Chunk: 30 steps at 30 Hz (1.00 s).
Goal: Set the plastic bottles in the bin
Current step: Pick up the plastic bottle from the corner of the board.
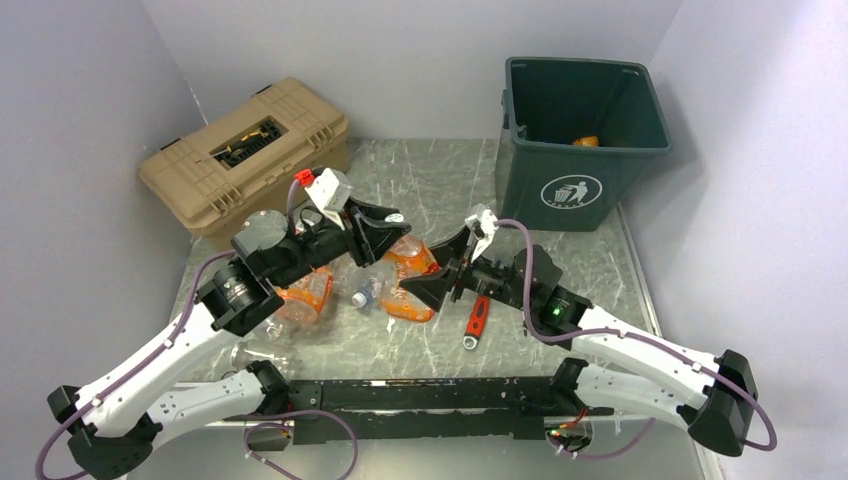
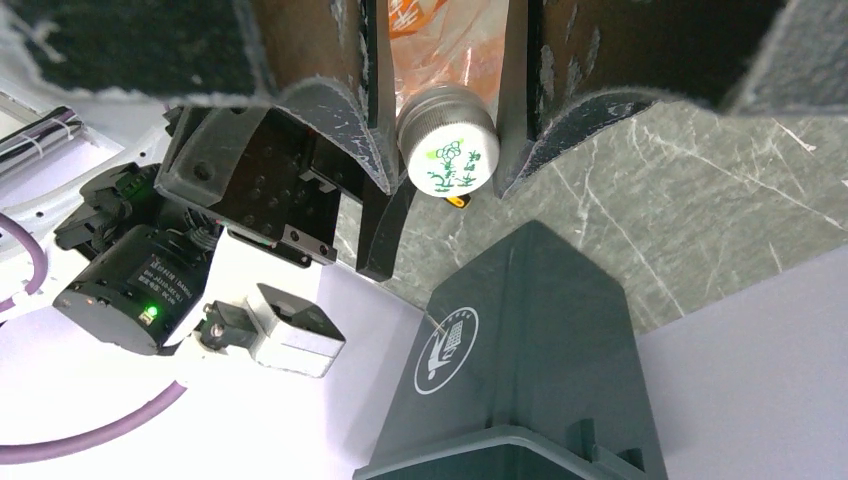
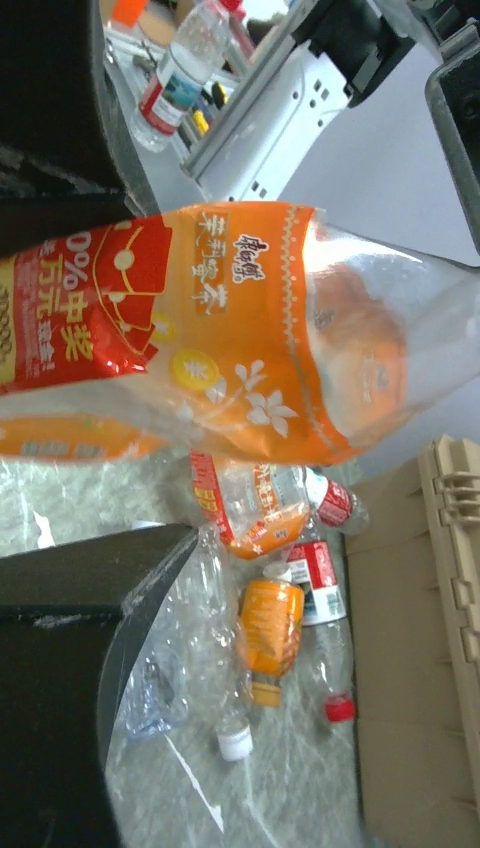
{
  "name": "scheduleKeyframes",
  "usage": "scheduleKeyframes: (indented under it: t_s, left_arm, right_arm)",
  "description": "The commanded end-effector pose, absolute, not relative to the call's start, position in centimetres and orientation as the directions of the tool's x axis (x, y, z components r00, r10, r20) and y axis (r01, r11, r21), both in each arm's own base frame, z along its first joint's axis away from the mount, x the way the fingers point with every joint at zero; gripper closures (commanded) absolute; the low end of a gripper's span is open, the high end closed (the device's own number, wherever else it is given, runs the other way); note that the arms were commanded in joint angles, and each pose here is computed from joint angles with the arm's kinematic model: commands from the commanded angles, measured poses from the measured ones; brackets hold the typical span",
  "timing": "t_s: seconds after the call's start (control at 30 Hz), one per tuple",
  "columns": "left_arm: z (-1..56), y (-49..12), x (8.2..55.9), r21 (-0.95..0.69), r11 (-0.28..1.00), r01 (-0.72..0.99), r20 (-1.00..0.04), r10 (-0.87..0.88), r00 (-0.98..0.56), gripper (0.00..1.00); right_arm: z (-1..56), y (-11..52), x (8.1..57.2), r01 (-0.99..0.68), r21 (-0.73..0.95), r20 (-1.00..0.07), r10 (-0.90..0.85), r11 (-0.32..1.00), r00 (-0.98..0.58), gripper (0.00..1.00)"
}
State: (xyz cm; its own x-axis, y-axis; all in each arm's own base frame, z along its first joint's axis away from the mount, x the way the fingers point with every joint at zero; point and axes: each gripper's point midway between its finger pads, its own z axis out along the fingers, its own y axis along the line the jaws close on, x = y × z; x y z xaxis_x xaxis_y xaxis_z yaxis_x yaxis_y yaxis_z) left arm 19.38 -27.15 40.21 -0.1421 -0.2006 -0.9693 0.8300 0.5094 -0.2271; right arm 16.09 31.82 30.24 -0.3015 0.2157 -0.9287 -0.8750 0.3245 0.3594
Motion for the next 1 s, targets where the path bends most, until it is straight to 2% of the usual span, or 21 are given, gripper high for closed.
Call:
scheduleKeyframes:
  t_s: [0.0, 0.1, 0.3, 0.33, 0.47, 0.5, 0.57, 0.7, 0.83, 0.97]
  left_arm:
    - [42.8, -26.9, 18.6, -0.242, 0.472, 0.848, -0.953, -0.28, -0.117, 1.0]
    - [42.8, -26.9, 18.4, -0.247, 0.463, 0.852, -0.952, -0.279, -0.124, 1.0]
    - [42.5, -27.0, 18.5, -0.264, 0.465, 0.845, -0.95, -0.274, -0.147, 1.0]
    - [42.6, -27.0, 18.5, -0.263, 0.465, 0.845, -0.951, -0.272, -0.146, 0.95]
    - [43.0, -26.2, 18.4, -0.266, 0.487, 0.832, -0.95, -0.279, -0.141, 0.36]
    - [43.2, -25.9, 18.4, -0.269, 0.495, 0.826, -0.948, -0.286, -0.137, 0.27]
    - [43.5, -25.3, 18.5, -0.269, 0.518, 0.812, -0.947, -0.297, -0.125, 0.18]
    - [43.6, -23.7, 19.1, -0.243, 0.585, 0.773, -0.955, -0.284, -0.086, 0.12]
    - [43.5, -22.4, 19.2, -0.186, 0.638, 0.747, -0.972, -0.23, -0.045, 0.11]
    - [43.6, -19.7, 20.8, -0.107, 0.759, 0.643, -0.985, -0.17, 0.037, 0.11]
  right_arm:
    - [32.6, 31.9, 16.7, -0.877, 0.345, -0.927, 0.272, 0.336, -0.26, 0.24]
    - [32.3, 32.1, 16.7, -0.877, 0.344, -0.928, 0.261, 0.335, -0.264, 0.37]
    - [32.2, 32.2, 16.7, -0.88, 0.34, -0.931, 0.255, 0.332, -0.263, 0.57]
    - [32.3, 32.1, 16.6, -0.88, 0.339, -0.931, 0.256, 0.333, -0.261, 0.6]
    - [32.6, 30.9, 16.7, -0.87, 0.331, -0.932, 0.269, 0.366, -0.241, 0.66]
    - [32.7, 30.5, 16.7, -0.864, 0.328, -0.933, 0.273, 0.381, -0.234, 0.67]
    - [33.0, 29.5, 16.8, -0.852, 0.324, -0.934, 0.283, 0.412, -0.219, 0.7]
    - [34.7, 27.2, 16.7, -0.832, 0.291, -0.944, 0.283, 0.472, -0.169, 0.73]
    - [37.3, 25.0, 16.2, -0.822, 0.242, -0.957, 0.268, 0.516, -0.113, 0.73]
    - [39.2, 22.5, 15.9, -0.792, 0.205, -0.965, 0.252, 0.576, -0.067, 0.74]
